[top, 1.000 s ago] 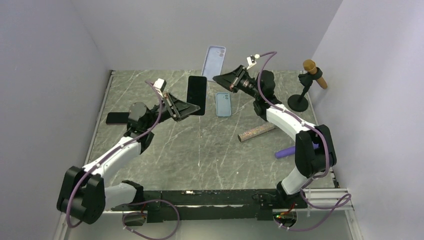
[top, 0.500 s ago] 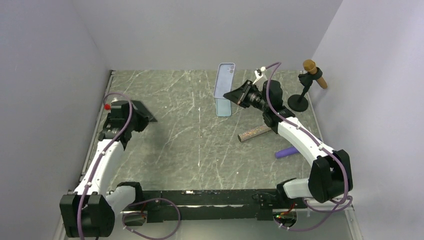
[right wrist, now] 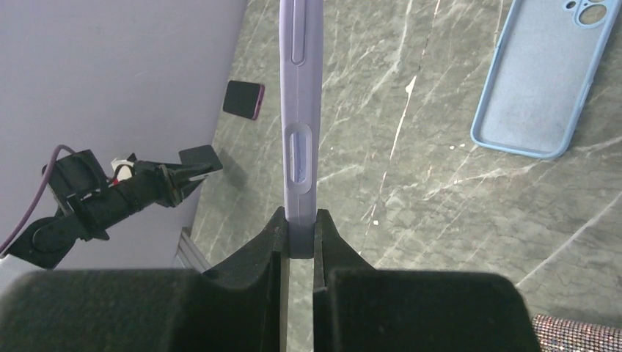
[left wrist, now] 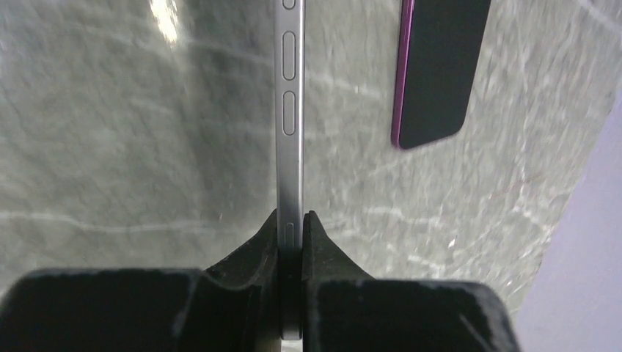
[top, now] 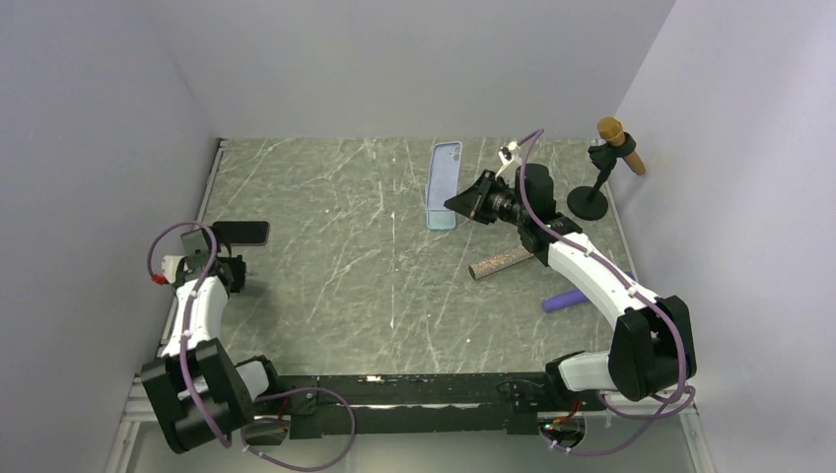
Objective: Take the phone out of the phone case
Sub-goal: Place the phone at the center of the board.
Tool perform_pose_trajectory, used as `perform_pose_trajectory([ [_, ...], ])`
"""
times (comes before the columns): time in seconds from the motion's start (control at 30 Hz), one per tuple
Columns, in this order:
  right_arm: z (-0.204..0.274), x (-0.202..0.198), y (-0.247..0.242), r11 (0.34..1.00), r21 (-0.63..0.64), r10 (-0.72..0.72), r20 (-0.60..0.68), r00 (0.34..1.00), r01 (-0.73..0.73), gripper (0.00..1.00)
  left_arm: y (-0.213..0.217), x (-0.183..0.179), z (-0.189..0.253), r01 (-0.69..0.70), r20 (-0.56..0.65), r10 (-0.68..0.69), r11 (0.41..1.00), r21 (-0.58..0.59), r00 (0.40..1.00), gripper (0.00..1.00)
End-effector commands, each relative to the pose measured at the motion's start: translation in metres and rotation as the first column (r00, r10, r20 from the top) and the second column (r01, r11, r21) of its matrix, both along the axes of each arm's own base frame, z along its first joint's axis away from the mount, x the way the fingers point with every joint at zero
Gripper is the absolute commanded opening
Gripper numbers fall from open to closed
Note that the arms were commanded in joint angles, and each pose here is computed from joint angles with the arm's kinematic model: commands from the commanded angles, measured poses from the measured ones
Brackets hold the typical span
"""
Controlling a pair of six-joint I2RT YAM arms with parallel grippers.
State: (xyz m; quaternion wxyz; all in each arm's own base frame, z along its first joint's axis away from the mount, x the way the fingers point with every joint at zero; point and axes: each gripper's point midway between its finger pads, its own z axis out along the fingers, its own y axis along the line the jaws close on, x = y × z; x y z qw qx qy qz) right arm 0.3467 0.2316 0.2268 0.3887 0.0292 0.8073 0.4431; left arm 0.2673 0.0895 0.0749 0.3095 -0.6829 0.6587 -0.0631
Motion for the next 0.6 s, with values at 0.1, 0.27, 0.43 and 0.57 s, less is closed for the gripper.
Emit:
perform_pose_trajectory([
  [0.1, 0.008, 0.003, -0.003, 1.000, -0.001, 0.002, 0.036, 0.999, -0.002, 0.00, 0.049, 0.040, 0.006, -0.030, 0.112, 0.021, 0.996, 0.080, 0.994, 0.00],
  [0.27, 0.001, 0.002, -0.004, 1.000, -0.001, -0.009, 0.015, 1.000, 0.009, 0.00, 0.047, 0.058, 0.000, 0.017, 0.196, -0.031, 0.997, 0.074, 0.980, 0.00],
  [0.43, -0.004, 0.002, -0.005, 1.000, -0.001, -0.020, 0.002, 1.000, 0.020, 0.00, 0.034, 0.069, -0.014, 0.024, 0.248, -0.017, 0.999, -0.026, 0.969, 0.00],
  [0.57, -0.004, 0.003, -0.003, 1.000, 0.011, -0.014, -0.004, 1.000, 0.014, 0.00, 0.028, 0.067, -0.024, -0.027, 0.266, 0.048, 0.996, -0.084, 0.963, 0.01],
])
